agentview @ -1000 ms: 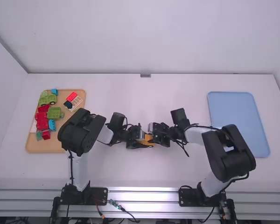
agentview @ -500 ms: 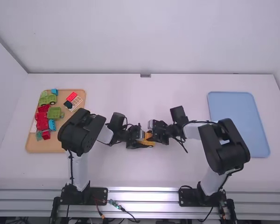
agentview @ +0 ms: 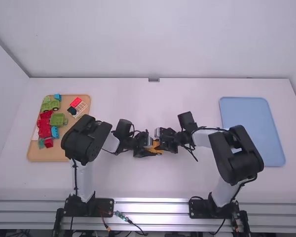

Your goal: Assemble lego blocks to make yellow taxi

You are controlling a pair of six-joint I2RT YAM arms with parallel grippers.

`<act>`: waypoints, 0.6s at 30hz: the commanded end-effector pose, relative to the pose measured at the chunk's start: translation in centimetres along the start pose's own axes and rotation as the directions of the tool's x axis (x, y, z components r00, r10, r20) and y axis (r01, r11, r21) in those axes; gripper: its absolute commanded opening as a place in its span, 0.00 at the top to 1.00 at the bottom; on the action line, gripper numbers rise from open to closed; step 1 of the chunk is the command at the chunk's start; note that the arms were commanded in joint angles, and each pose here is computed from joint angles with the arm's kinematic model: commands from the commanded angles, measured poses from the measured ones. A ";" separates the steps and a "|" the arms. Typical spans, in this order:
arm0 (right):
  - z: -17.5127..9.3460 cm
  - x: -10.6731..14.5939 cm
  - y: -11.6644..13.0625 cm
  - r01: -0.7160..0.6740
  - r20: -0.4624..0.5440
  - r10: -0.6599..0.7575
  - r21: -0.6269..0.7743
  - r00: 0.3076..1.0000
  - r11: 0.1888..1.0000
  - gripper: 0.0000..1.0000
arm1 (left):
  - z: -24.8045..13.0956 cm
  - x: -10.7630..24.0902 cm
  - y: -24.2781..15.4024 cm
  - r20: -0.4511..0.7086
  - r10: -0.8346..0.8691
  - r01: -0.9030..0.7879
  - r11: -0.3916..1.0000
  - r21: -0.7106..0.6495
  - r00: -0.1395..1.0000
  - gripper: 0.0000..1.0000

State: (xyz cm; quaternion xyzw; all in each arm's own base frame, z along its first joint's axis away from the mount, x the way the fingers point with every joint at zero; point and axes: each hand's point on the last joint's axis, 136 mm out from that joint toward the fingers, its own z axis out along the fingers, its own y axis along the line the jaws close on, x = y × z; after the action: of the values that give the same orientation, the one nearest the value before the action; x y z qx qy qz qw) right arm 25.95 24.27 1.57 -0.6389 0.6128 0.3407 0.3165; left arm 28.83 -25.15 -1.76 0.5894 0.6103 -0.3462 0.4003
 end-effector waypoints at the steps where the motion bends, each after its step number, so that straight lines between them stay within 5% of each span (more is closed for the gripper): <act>1: 1.5 0.9 1.6 -0.010 -0.047 0.008 -0.050 0.999 0.999 1.00 | 0.1 0.8 0.4 -0.029 0.001 -0.001 1.000 -0.025 1.000 0.75; 18: 2.2 2.9 1.1 -0.056 -0.201 0.059 0.021 0.978 0.998 1.00 | 0.3 0.6 0.3 -0.027 0.008 -0.008 1.000 -0.023 1.000 0.77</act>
State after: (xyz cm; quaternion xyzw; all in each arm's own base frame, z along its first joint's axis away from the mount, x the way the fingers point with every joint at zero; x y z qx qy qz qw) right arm 26.45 24.79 1.06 -0.6446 0.6353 0.2987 0.3026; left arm 29.24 -24.83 -1.72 0.5845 0.6148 -0.3425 0.4038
